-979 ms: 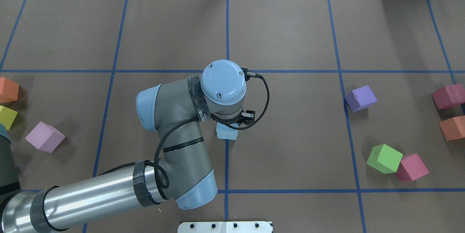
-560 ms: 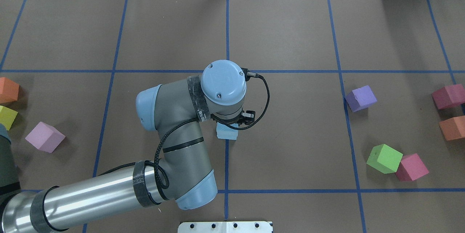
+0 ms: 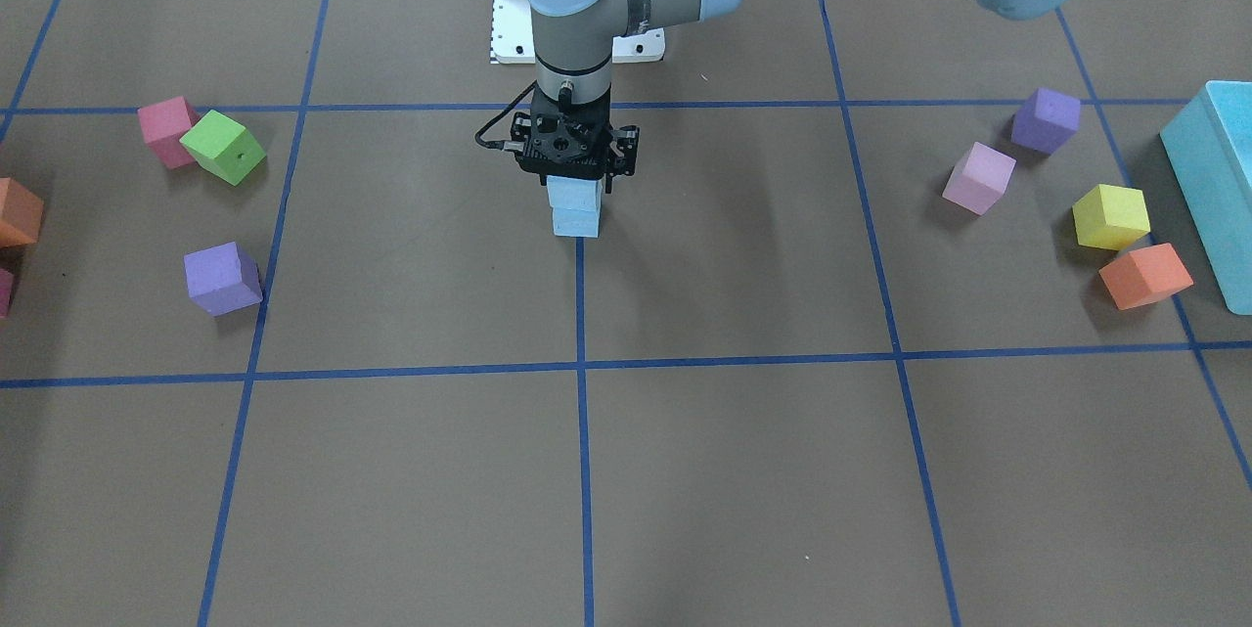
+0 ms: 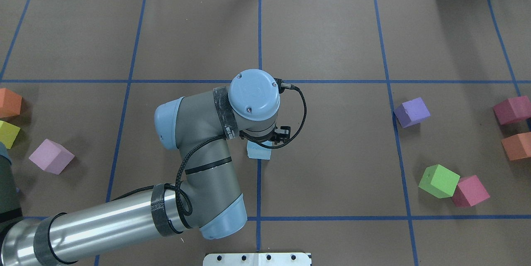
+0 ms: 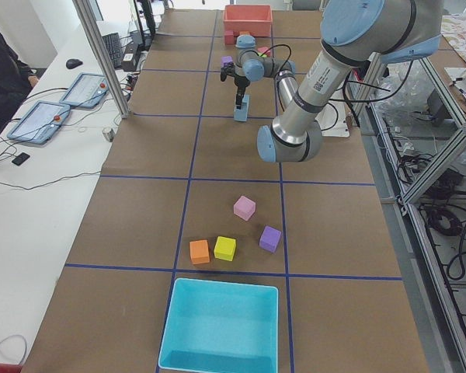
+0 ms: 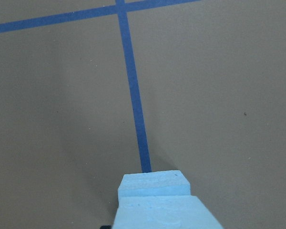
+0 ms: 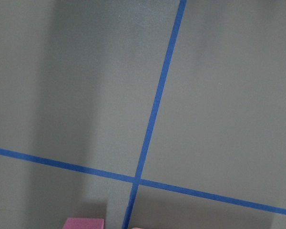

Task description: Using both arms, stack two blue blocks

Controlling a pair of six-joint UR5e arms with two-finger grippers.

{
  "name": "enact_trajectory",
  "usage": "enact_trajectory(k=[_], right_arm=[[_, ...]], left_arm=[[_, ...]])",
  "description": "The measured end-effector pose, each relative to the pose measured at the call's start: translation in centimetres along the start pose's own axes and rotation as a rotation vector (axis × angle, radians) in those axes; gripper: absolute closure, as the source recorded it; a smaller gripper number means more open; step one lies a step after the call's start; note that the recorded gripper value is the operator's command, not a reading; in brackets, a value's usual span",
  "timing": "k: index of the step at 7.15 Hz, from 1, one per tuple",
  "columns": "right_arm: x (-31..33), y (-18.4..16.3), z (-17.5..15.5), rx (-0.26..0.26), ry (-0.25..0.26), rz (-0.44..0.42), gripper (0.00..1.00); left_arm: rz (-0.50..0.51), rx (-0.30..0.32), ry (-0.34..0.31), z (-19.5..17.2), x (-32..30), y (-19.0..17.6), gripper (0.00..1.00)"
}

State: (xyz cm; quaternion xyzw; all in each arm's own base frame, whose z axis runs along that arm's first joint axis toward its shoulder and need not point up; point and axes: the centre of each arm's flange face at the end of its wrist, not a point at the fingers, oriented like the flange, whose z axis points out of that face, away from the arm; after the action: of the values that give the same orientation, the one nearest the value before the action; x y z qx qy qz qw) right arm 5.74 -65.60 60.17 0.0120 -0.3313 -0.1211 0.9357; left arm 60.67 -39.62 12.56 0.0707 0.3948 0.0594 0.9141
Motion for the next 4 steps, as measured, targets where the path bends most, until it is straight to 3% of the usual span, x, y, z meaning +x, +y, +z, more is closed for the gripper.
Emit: enact_trajectory(k=[2,4], right_arm=[[0.0,0.0,0.0,0.001,0.000,0.000,0.00],[0.0,-0.1,-0.1,0.001,0.000,-0.001,0.00]], left_arm=[[0.007,0.014,0.027,-1.6,0.2,0.0,0.02],[0.005,0.055,0.093,-6.5,-0.6,-1.0,0.02]])
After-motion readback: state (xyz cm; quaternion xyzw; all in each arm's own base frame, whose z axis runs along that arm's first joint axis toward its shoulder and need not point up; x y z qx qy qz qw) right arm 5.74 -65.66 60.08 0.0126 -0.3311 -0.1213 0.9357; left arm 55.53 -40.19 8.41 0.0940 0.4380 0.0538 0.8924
